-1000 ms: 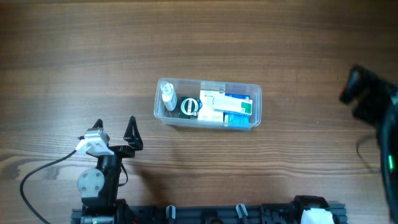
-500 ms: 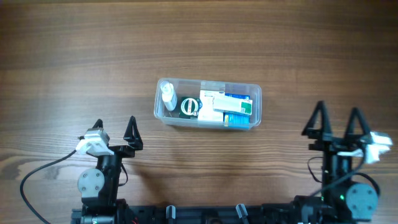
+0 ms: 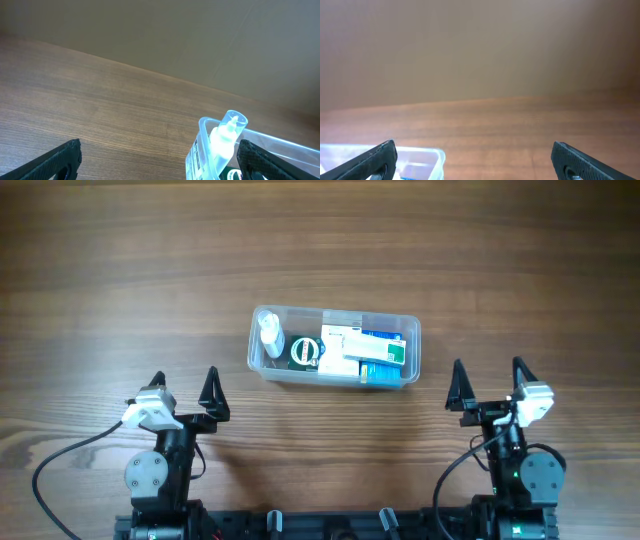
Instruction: Pack container
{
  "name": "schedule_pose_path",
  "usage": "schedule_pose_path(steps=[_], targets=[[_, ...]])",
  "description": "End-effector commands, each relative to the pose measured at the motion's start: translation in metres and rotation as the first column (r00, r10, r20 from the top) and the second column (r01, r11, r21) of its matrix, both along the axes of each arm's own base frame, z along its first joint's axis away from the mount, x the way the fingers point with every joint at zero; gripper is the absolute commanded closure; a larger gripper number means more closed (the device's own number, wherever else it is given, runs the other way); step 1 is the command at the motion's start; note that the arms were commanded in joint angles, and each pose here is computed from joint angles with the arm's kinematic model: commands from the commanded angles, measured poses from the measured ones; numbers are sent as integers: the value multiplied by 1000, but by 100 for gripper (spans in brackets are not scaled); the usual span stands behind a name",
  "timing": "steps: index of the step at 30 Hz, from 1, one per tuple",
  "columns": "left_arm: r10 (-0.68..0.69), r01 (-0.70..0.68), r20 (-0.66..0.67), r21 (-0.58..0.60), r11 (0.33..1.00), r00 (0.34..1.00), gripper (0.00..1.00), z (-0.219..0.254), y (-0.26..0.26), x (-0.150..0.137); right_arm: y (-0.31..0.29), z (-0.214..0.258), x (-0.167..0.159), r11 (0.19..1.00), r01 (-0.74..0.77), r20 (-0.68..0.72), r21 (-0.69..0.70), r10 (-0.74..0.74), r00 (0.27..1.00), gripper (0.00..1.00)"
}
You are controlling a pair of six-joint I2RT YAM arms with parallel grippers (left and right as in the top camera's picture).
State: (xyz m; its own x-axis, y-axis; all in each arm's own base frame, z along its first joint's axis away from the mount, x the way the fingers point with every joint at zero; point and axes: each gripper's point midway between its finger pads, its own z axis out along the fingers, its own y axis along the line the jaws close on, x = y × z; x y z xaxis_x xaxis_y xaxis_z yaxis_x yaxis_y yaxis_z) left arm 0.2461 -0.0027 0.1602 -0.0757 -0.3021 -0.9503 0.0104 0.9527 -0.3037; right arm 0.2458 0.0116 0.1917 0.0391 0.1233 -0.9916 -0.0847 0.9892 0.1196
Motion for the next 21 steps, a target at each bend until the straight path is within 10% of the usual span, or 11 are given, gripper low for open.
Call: schedule_pose_path(steps=[1,21], targets=[[7,-7,2,24,1000,1000,0,-2,1,0,7,-14,0,998,-40,-33,-57,38,999,0],[7,-7,2,24,1000,1000,0,-2,1,0,7,-15,0,994,-39,-34,-97,36,999,0]])
